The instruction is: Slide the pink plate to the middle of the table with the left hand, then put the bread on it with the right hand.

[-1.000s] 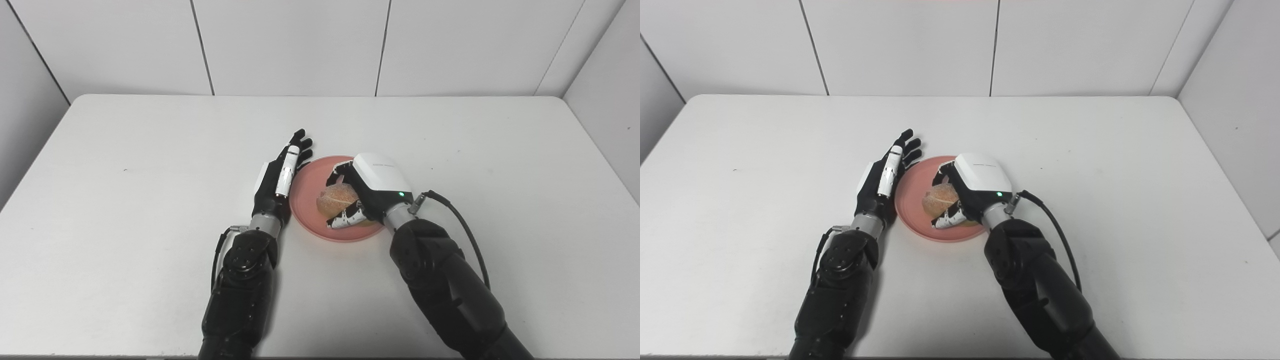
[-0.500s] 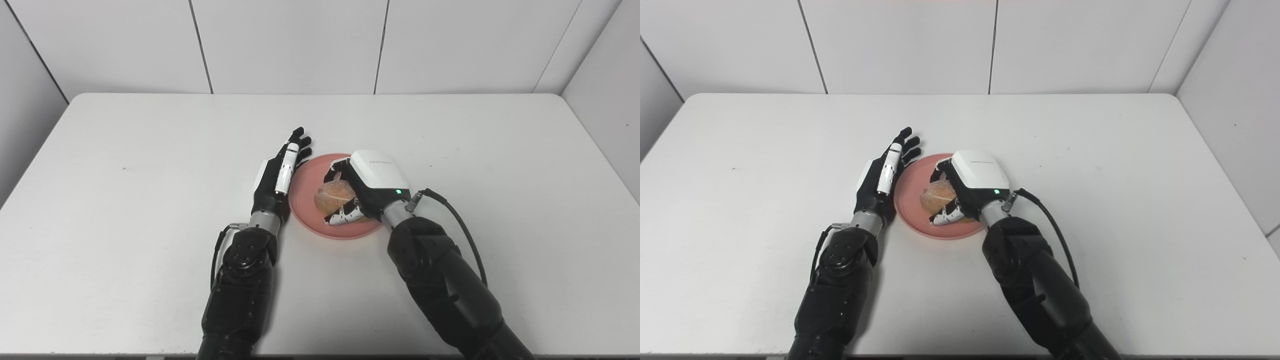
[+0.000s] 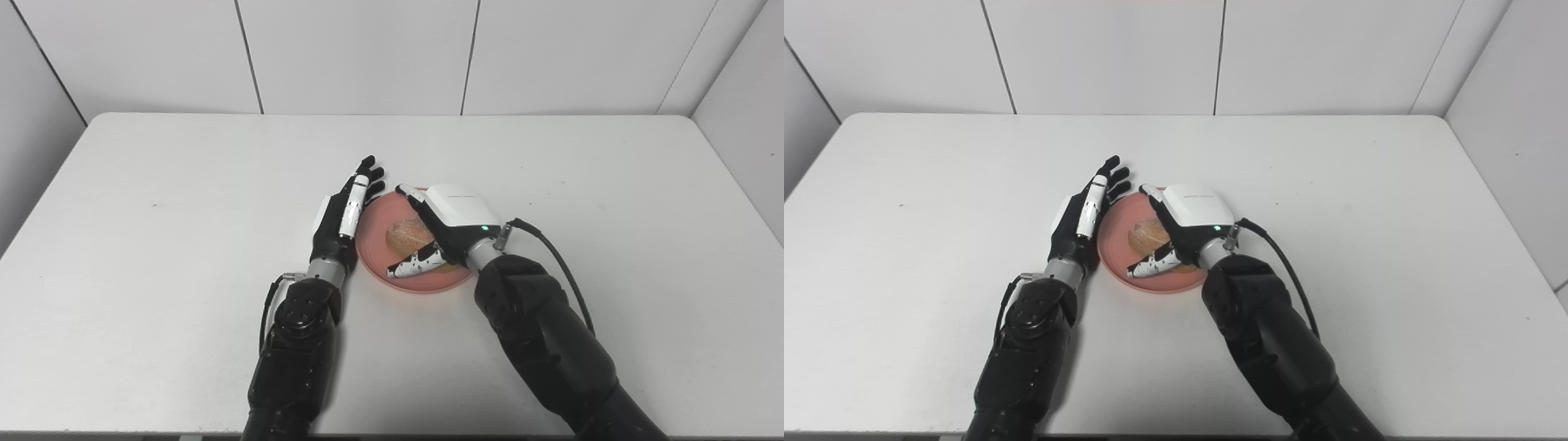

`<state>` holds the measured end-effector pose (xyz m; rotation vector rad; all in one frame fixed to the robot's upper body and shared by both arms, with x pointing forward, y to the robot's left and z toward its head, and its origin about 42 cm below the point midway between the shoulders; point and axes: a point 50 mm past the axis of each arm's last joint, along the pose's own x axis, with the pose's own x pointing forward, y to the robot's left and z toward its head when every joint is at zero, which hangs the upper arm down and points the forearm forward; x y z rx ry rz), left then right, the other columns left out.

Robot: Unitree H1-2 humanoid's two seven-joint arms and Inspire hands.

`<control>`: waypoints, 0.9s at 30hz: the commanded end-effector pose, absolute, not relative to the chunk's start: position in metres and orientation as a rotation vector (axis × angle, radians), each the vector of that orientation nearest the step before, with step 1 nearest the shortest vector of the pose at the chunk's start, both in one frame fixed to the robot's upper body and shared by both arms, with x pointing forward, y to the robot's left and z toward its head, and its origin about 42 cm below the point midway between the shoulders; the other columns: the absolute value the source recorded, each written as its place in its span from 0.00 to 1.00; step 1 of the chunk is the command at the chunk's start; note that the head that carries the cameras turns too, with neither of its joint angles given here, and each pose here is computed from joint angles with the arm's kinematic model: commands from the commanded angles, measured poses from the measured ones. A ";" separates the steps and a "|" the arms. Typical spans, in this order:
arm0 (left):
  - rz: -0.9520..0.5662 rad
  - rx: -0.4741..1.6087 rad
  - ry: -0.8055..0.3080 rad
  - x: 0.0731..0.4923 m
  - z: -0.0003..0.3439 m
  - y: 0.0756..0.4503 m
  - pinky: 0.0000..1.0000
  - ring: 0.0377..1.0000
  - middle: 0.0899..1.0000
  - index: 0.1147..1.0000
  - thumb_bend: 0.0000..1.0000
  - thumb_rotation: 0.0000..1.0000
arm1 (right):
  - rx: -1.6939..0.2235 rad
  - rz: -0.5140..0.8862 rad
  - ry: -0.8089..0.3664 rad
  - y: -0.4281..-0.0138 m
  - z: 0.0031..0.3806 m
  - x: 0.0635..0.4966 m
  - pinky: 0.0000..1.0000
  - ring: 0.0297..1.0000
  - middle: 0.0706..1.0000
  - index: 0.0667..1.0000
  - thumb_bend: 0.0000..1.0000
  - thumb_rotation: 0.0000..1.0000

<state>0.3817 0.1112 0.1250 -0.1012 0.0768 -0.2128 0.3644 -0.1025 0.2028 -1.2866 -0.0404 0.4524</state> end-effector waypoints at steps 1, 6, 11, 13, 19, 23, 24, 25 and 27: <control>-0.241 -0.088 0.074 0.383 0.130 0.104 0.89 0.90 0.90 0.89 0.34 1.00 | -1.288 0.443 -0.057 -0.102 0.217 0.365 0.87 0.93 0.96 0.96 1.00 0.57; -0.238 -0.083 0.070 0.383 0.128 0.105 0.89 0.89 0.89 0.88 0.34 1.00 | -1.297 0.439 -0.064 -0.106 0.229 0.363 0.89 0.96 0.99 0.99 1.00 0.60; -0.237 -0.087 0.073 0.384 0.130 0.105 0.89 0.90 0.89 0.88 0.35 1.00 | -1.294 0.412 -0.102 -0.113 0.245 0.359 0.90 0.96 0.99 1.00 1.00 0.61; -0.236 -0.088 0.071 0.384 0.130 0.106 0.87 0.89 0.89 0.88 0.34 1.00 | -1.276 0.386 -0.141 -0.118 0.254 0.355 0.89 0.95 0.98 0.99 1.00 0.60; -0.246 -0.102 0.074 0.385 0.128 0.108 0.90 0.90 0.91 0.90 0.33 1.00 | -1.244 0.295 -0.250 -0.134 0.286 0.342 0.90 0.94 0.96 0.98 1.00 0.64; -0.241 -0.112 0.077 0.384 0.130 0.110 0.89 0.91 0.91 0.90 0.33 1.00 | -1.238 0.212 -0.295 -0.153 0.306 0.332 0.89 0.94 0.96 0.98 1.00 0.66; -0.239 -0.114 0.076 0.383 0.129 0.110 0.88 0.91 0.91 0.90 0.32 1.00 | -1.234 0.198 -0.298 -0.156 0.308 0.331 0.88 0.94 0.96 0.98 1.00 0.66; -0.235 -0.117 0.075 0.383 0.129 0.110 0.88 0.91 0.91 0.90 0.32 1.00 | -1.224 0.178 -0.303 -0.162 0.309 0.330 0.87 0.94 0.95 0.97 1.00 0.67; -0.231 -0.116 0.074 0.383 0.128 0.111 0.88 0.91 0.90 0.89 0.32 1.00 | -1.196 0.142 -0.310 -0.170 0.309 0.328 0.84 0.92 0.94 0.97 1.00 0.68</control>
